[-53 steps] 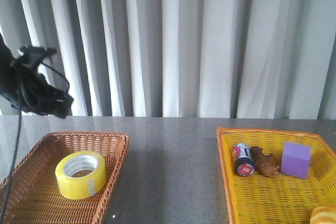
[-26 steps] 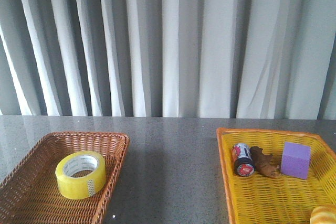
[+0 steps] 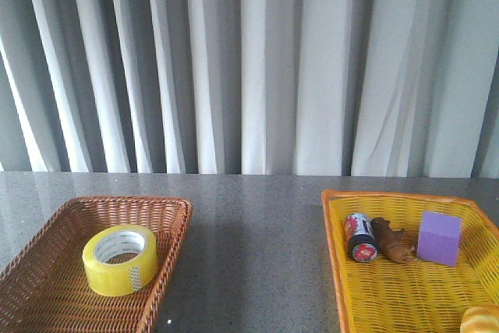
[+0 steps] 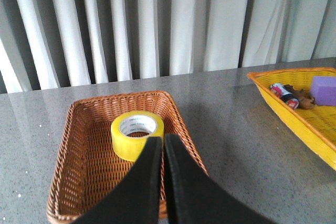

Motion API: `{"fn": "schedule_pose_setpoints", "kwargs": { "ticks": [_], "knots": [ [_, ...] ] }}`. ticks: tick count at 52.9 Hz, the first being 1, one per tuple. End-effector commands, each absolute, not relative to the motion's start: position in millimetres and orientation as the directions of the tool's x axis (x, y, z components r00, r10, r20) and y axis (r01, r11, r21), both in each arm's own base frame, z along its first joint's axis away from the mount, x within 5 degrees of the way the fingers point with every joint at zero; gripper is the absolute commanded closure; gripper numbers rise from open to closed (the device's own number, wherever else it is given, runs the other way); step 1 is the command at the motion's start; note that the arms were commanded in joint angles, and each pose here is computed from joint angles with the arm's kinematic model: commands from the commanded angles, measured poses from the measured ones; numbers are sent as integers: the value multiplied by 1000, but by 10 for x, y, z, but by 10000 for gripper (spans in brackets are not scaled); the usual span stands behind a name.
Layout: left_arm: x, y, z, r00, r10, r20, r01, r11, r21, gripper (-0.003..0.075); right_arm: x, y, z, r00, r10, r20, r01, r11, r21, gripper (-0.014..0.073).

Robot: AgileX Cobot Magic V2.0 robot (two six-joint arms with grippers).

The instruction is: Transfer tape with both arms

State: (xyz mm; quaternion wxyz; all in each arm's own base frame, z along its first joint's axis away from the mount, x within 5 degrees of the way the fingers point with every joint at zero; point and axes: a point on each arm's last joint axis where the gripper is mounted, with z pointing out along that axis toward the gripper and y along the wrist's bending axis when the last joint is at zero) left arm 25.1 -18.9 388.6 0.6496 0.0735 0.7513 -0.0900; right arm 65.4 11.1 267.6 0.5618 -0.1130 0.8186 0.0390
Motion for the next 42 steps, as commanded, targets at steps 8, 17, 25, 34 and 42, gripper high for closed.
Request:
{"fn": "schedule_pose_setpoints", "kwargs": {
  "ticks": [8, 17, 25, 34, 42],
  "knots": [
    [-281, -127, 3549, 177, -46, -983, 194, 981, -11, 727, 678, 125, 2813, -264, -131, -956, -233, 970, -69, 601],
    [49, -83, 3427, 84, 44, -995, 123, 991, 54, 727, 677, 121, 2798, -281, -135, -950, -231, 971, -70, 601],
    [334, -58, 3083, 38, 77, -996, 85, 993, 80, 727, 677, 122, 2798, -281, -135, -950, -231, 971, -69, 601],
    [496, -43, 2523, 36, 67, -997, 62, 996, 69, 727, 677, 122, 2798, -281, -135, -950, -231, 971, -69, 601],
    [544, -25, 2060, 55, 35, -998, 38, 999, 37, 727, 677, 120, 2799, -280, -138, -950, -230, 970, -73, 601]
  ]
}}
